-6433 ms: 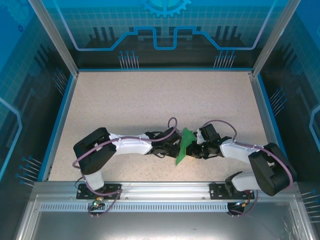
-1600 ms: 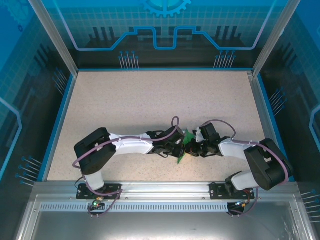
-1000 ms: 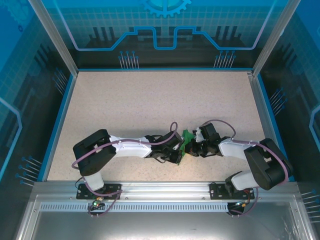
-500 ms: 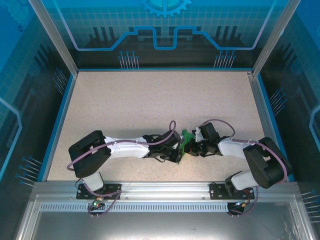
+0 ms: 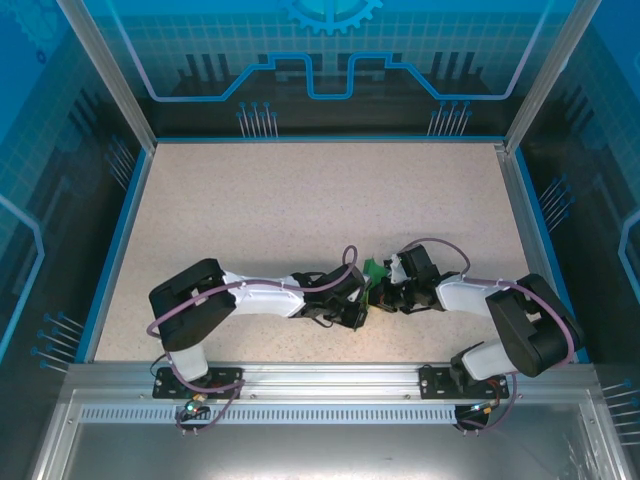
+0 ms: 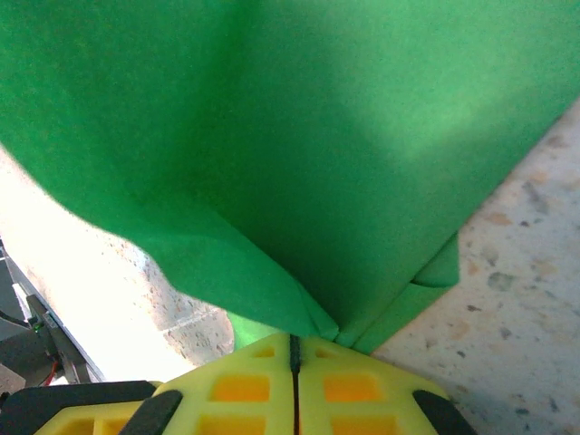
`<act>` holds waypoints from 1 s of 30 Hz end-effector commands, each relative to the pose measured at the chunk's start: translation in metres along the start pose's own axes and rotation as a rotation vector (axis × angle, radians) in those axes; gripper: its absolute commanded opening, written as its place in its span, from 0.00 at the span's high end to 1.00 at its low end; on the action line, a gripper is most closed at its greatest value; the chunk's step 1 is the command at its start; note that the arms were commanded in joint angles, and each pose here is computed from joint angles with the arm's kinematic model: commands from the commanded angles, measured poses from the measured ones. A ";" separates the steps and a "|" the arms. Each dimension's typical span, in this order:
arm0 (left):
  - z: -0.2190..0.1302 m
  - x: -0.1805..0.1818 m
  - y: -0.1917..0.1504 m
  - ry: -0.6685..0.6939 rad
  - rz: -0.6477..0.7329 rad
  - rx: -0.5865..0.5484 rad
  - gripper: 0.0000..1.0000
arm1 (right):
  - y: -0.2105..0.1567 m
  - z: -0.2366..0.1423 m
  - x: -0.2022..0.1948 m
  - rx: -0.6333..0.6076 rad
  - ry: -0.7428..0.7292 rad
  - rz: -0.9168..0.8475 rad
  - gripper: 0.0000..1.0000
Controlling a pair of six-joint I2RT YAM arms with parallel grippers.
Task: Fold a paper plane with a square sheet of paper (pick it up from the middle)
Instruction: Fold the wing for the fifth time at the center of the table.
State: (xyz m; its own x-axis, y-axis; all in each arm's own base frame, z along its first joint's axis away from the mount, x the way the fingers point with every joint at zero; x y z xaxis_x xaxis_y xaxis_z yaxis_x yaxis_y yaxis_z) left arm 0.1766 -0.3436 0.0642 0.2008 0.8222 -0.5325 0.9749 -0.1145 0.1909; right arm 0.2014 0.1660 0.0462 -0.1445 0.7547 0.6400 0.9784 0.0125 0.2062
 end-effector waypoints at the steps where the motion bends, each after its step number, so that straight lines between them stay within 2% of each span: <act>1: 0.003 0.003 -0.006 0.039 0.025 0.039 0.90 | -0.016 0.004 -0.014 0.064 -0.081 0.023 0.93; 20: 0.001 0.031 -0.018 0.213 0.072 0.061 0.92 | -0.014 0.003 -0.015 0.073 -0.097 0.012 0.94; 30: -0.010 0.034 -0.027 0.209 0.068 0.082 0.92 | -0.014 0.004 -0.017 0.081 -0.112 0.013 0.93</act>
State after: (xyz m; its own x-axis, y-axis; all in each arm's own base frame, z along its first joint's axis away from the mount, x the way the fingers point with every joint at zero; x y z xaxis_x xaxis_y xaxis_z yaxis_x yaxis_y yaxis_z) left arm 0.1761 -0.3344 0.0601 0.2488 0.8660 -0.4338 0.9601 -0.1615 0.2283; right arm 0.2016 0.1672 0.0463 -0.1582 0.7582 0.6325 0.9792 0.0383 0.1990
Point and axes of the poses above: each hand's point on the last joint's axis, 136 mm out from that joint toward the fingers, its own z axis out along the fingers, its own x axis along the line the jaws close on, y = z × x, the point moved 5 cm from there along -z, back along the fingers, and after that the axes turned 13 degrees about -z, right-handed, at the moved point
